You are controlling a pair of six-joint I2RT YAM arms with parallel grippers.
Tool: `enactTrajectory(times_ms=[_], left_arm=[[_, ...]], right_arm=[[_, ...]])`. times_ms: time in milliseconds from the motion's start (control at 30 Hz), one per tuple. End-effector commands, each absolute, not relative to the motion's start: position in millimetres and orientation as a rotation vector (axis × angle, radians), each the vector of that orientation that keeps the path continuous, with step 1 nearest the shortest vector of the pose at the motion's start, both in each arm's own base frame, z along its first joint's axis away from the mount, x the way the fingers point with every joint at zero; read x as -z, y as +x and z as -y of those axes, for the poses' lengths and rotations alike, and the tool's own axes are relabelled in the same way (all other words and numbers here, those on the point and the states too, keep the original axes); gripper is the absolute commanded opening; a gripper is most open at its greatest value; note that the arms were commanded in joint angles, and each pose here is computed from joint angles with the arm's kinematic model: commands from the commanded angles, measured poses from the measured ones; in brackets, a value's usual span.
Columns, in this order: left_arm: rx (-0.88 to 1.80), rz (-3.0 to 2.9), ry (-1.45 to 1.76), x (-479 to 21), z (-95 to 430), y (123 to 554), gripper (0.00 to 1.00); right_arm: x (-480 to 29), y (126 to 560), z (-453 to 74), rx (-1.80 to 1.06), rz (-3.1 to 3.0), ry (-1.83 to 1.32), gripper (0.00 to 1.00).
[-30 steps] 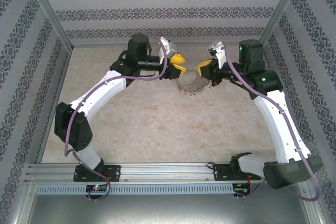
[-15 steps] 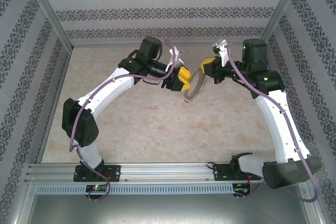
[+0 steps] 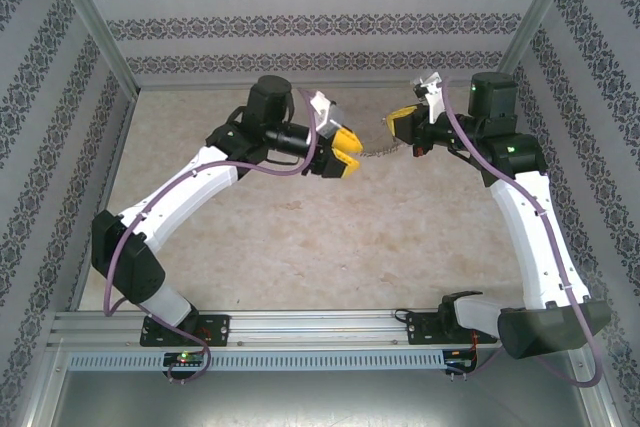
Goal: Put the keys on the keyring
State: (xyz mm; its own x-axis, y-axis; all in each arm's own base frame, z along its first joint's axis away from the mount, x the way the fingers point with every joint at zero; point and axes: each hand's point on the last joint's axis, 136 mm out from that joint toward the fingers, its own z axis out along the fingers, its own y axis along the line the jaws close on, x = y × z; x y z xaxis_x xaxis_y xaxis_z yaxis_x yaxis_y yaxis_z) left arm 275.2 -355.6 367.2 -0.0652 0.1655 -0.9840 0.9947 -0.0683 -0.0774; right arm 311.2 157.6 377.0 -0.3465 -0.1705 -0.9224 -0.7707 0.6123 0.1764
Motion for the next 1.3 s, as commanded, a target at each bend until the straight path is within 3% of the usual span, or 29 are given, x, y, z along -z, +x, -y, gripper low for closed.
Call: enactTrajectory(times_ms=[0, 567, 867, 1267], left_arm=[[1.116, -1.32, 1.266, -386, 349, 304, 0.44], [1.251, -1.204, 1.398, -400, 371, 278, 0.4], [1.201, -1.254, 1.365, -390, 388, 289, 0.41], [1.097, -1.278, 1.318, -393, 374, 299, 0.41]], right_arm=[[-404, 299, -162, -0.819, -1.746, -0.807, 0.0], [-408, 285, -172, -0.897, -1.728, -0.817, 0.0], [-408, 278, -179, -0.905, -1.719, -0.849, 0.0], [-407, 274, -179, -0.905, -1.72, -0.862, 0.0]])
